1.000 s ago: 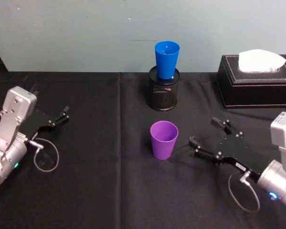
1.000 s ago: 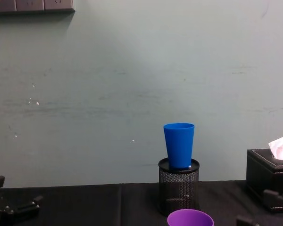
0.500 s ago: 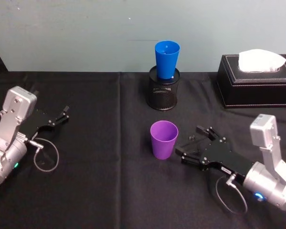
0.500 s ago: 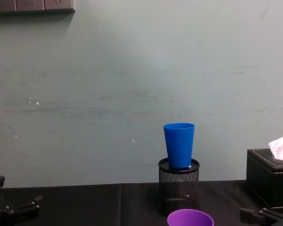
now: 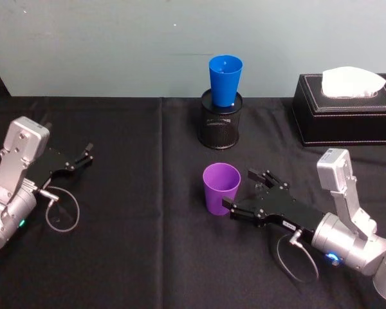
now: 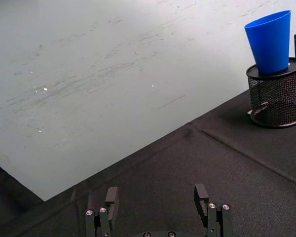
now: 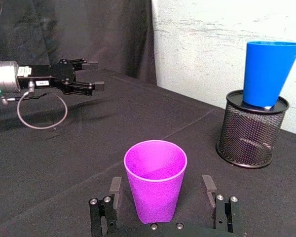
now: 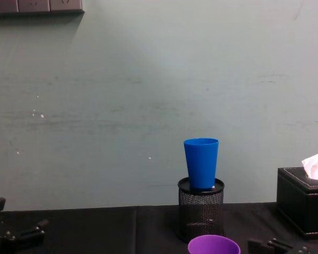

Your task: Pick up one cup with a gripper and tap it against the other cup.

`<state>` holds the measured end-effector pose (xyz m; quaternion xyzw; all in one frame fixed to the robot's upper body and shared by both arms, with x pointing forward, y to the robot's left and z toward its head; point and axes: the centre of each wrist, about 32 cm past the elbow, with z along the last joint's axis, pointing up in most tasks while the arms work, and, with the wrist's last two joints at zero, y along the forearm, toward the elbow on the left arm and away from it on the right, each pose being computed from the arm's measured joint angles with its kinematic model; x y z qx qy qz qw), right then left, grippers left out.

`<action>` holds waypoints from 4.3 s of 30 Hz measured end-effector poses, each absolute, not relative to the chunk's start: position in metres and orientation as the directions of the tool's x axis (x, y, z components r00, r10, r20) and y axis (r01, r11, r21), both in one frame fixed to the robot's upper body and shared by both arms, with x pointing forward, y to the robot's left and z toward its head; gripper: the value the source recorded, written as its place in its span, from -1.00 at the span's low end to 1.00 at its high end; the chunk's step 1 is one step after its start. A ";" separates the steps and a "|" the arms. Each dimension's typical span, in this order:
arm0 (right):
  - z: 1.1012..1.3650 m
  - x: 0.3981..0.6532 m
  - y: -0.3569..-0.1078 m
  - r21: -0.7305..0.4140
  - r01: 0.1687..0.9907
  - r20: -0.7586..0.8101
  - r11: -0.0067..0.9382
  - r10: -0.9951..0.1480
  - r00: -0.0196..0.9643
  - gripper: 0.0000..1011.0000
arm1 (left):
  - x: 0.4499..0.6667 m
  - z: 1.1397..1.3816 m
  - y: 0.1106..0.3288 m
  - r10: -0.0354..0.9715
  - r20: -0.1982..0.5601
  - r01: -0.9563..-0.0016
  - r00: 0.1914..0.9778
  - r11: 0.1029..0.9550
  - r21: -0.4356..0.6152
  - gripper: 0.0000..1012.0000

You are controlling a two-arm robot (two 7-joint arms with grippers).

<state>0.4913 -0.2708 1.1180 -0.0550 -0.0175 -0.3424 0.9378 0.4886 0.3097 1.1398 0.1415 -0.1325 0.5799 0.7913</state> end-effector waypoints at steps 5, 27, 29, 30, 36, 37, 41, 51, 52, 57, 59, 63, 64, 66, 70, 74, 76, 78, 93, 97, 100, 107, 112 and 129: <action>1.118 0.496 -0.268 -0.093 0.639 0.072 0.763 -0.635 0.769 0.98 | 0.489 1.140 0.310 0.880 0.374 -0.955 0.292 0.287 0.070 0.99; 1.113 0.519 -0.254 -0.102 0.613 0.059 0.783 -0.611 0.790 0.98 | 0.489 1.140 0.310 0.880 0.374 -0.955 0.292 0.287 0.070 0.98; 1.113 0.520 -0.252 -0.099 0.612 0.058 0.785 -0.609 0.791 0.98 | 0.489 1.140 0.310 0.880 0.374 -0.955 0.292 0.287 0.070 0.99; 1.112 0.520 -0.251 -0.098 0.612 0.058 0.785 -0.609 0.791 0.98 | 0.489 1.140 0.310 0.880 0.374 -0.955 0.292 0.287 0.070 0.99; 1.111 0.523 -0.248 -0.087 0.610 0.056 0.787 -0.608 0.792 0.98 | 0.489 1.140 0.310 0.880 0.374 -0.955 0.292 0.287 0.070 0.99; 1.111 0.523 -0.248 -0.086 0.610 0.056 0.787 -0.608 0.792 0.98 | 0.489 1.140 0.310 0.880 0.374 -0.955 0.292 0.287 0.070 0.99; 1.110 0.523 -0.247 -0.082 0.609 0.055 0.789 -0.607 0.793 0.98 | 0.489 1.140 0.310 0.880 0.374 -0.955 0.292 0.287 0.070 0.99; 1.110 0.523 -0.246 -0.082 0.608 0.057 0.789 -0.606 0.794 0.98 | 0.489 1.140 0.310 0.880 0.374 -0.955 0.292 0.287 0.070 0.99; 1.110 0.523 -0.246 -0.082 0.608 0.057 0.789 -0.606 0.794 0.94 | 0.489 1.140 0.310 0.880 0.374 -0.955 0.292 0.287 0.070 0.99; 1.110 0.523 -0.246 -0.082 0.609 0.057 0.789 -0.606 0.793 0.71 | 0.489 1.140 0.310 0.880 0.374 -0.955 0.292 0.287 0.070 0.99; 1.110 0.523 -0.246 -0.082 0.609 0.056 0.789 -0.606 0.793 0.63 | 0.489 1.140 0.310 0.880 0.374 -0.955 0.292 0.287 0.070 0.99; 1.110 0.523 -0.247 -0.082 0.609 0.056 0.789 -0.607 0.793 0.55 | 0.489 1.140 0.310 0.880 0.374 -0.955 0.292 0.287 0.070 0.99; 1.110 0.523 -0.247 -0.082 0.609 0.056 0.789 -0.607 0.793 0.54 | 0.489 1.140 0.310 0.880 0.374 -0.955 0.292 0.287 0.070 0.99; 1.110 0.523 -0.247 -0.082 0.609 0.056 0.789 -0.607 0.793 0.52 | 0.489 1.140 0.310 0.880 0.374 -0.955 0.292 0.287 0.070 0.99; 1.110 0.523 -0.247 -0.082 0.609 0.056 0.789 -0.607 0.793 0.49 | 0.489 1.140 0.310 0.880 0.374 -0.955 0.292 0.287 0.070 0.99; 1.117 0.522 -0.247 -0.077 0.607 0.067 0.791 -0.604 0.794 0.45 | 0.489 1.140 0.310 0.880 0.374 -0.955 0.292 0.287 0.070 0.99; 1.123 0.521 -0.248 -0.074 0.606 0.074 0.792 -0.602 0.795 0.44 | 0.489 1.140 0.310 0.880 0.374 -0.955 0.292 0.287 0.070 0.99; 1.133 0.520 -0.249 -0.076 0.607 0.080 0.791 -0.601 0.795 0.44 | 0.489 1.140 0.310 0.880 0.374 -0.955 0.292 0.287 0.070 0.99; 1.201 0.524 -0.254 -0.072 0.592 0.121 0.803 -0.582 0.804 0.44 | 0.489 1.140 0.310 0.880 0.374 -0.955 0.292 0.287 0.070 0.99; 1.209 0.526 -0.255 -0.069 0.589 0.120 0.805 -0.579 0.806 0.44 | 0.489 1.140 0.310 0.880 0.374 -0.955 0.292 0.287 0.070 0.99; 1.213 0.527 -0.254 -0.073 0.583 0.125 0.809 -0.573 0.810 0.44 | 0.489 1.140 0.310 0.880 0.374 -0.955 0.292 0.287 0.070 0.99; 1.217 0.527 -0.254 -0.076 0.583 0.131 0.809 -0.571 0.810 0.44 | 0.489 1.140 0.310 0.880 0.374 -0.955 0.292 0.287 0.070 0.99; 1.217 0.527 -0.253 -0.076 0.582 0.130 0.809 -0.571 0.811 0.44 | 0.489 1.140 0.310 0.880 0.374 -0.955 0.292 0.287 0.070 0.99; 1.216 0.527 -0.254 -0.076 0.583 0.130 0.809 -0.572 0.810 0.44 | 0.489 1.140 0.310 0.880 0.374 -0.955 0.292 0.287 0.070 0.99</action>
